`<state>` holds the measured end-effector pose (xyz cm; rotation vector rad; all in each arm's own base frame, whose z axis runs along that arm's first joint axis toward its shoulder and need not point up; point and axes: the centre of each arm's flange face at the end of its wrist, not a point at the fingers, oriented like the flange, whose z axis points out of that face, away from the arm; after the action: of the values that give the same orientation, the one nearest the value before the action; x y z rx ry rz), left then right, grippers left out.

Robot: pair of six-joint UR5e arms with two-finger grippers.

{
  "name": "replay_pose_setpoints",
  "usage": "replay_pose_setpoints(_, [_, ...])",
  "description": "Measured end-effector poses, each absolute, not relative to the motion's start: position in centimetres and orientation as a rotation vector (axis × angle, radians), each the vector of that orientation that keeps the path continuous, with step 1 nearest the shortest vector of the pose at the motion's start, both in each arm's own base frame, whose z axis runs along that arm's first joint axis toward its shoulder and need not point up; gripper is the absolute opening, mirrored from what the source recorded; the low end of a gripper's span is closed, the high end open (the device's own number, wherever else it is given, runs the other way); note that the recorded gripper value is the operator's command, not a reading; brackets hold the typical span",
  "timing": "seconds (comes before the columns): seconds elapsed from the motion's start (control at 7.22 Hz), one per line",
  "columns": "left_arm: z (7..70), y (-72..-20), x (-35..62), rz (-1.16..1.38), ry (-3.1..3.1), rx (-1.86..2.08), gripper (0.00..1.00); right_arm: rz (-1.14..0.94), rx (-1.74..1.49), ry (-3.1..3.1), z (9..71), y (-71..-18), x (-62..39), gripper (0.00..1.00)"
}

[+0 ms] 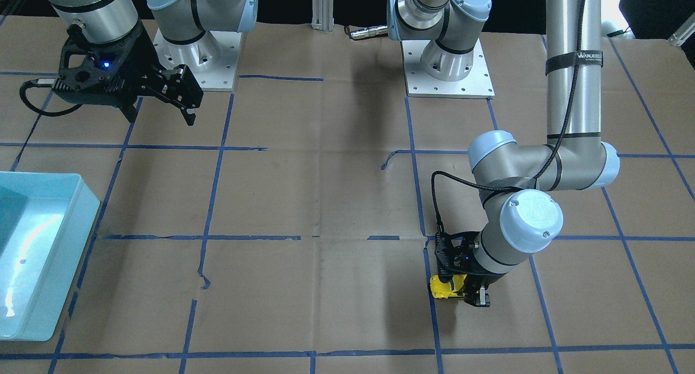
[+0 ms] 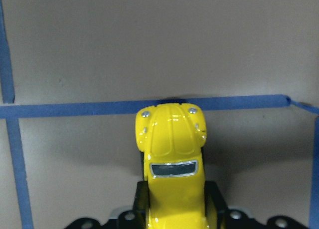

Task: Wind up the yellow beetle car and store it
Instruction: 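Press the held car down against the table with the left gripper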

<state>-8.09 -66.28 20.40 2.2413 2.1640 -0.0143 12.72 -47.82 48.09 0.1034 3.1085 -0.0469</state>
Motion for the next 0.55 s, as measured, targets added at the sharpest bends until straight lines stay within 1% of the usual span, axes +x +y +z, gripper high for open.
replay_pose_setpoints(0.55, [19.66,-66.44,-7.99,-0.003,2.164,2.251,0.00,-0.034,0.034,3.118,47.21,-48.18,12.69,1.00])
